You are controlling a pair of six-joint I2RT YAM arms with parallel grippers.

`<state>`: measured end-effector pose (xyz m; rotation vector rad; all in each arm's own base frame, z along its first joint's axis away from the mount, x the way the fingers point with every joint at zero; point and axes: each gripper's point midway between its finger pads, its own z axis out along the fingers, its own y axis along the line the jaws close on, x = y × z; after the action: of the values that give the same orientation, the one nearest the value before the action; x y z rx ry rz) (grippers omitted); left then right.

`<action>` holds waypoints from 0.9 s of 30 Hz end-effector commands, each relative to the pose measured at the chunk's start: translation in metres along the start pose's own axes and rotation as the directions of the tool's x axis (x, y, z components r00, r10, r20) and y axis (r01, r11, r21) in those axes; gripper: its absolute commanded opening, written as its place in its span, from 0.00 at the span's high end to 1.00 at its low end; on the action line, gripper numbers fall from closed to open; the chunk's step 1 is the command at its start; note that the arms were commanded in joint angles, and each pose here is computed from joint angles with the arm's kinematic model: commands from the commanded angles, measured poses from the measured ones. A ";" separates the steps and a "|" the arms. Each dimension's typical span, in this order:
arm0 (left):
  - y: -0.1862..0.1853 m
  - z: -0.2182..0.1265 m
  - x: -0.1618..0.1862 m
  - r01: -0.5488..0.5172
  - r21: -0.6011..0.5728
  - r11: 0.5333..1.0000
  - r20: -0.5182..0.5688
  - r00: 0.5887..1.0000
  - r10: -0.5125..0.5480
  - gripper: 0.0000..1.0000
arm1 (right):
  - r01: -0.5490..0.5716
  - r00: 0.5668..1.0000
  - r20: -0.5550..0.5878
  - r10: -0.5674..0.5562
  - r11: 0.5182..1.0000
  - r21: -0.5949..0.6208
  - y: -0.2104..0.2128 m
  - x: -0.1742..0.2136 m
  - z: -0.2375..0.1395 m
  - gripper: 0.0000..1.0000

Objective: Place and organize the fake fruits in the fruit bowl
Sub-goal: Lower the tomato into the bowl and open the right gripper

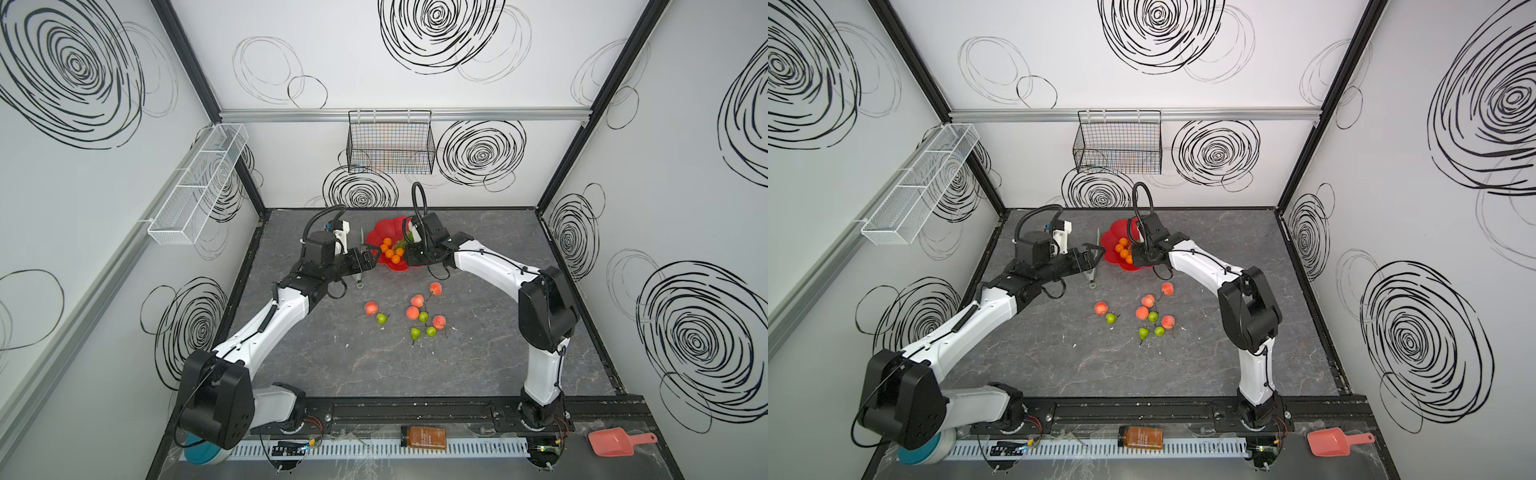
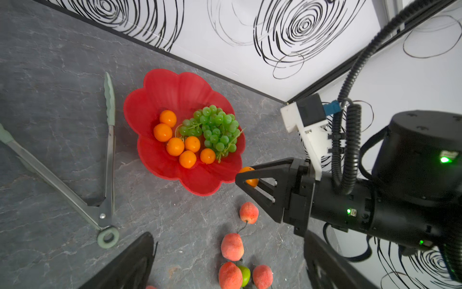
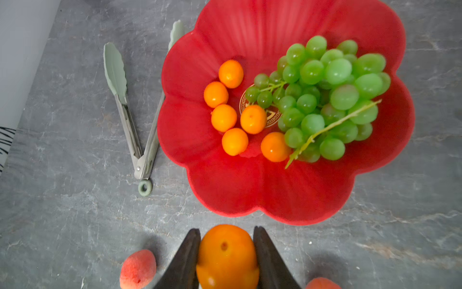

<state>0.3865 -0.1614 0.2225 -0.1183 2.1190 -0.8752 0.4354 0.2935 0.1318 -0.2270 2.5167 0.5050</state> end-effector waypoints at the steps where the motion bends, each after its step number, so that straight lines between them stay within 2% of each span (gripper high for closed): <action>1: -0.005 0.001 -0.032 -0.016 0.073 0.997 0.084 0.996 0.010 0.04 | -0.031 0.999 -0.023 0.031 1.000 0.000 -0.006 -0.003 0.015 0.66; 6: 0.009 0.011 -0.026 -0.003 0.068 0.998 0.051 0.999 -0.001 0.04 | -0.037 0.999 -0.037 0.037 0.999 0.016 -0.010 -0.009 0.032 0.66; 13: 0.012 0.030 -0.007 0.067 0.128 0.990 -0.050 0.997 -0.061 0.04 | -0.042 0.997 -0.071 0.043 0.999 0.017 -0.012 -0.015 0.054 0.65; 27: 0.007 0.043 0.012 0.099 0.148 0.984 -0.125 0.989 -0.081 0.04 | -0.049 0.989 -0.139 0.051 0.999 0.016 -0.015 0.004 0.072 0.58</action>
<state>0.4041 -0.1751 0.1767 -0.1287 2.2101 -1.0827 0.4710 0.3085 0.0701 -0.2058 2.6495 0.5099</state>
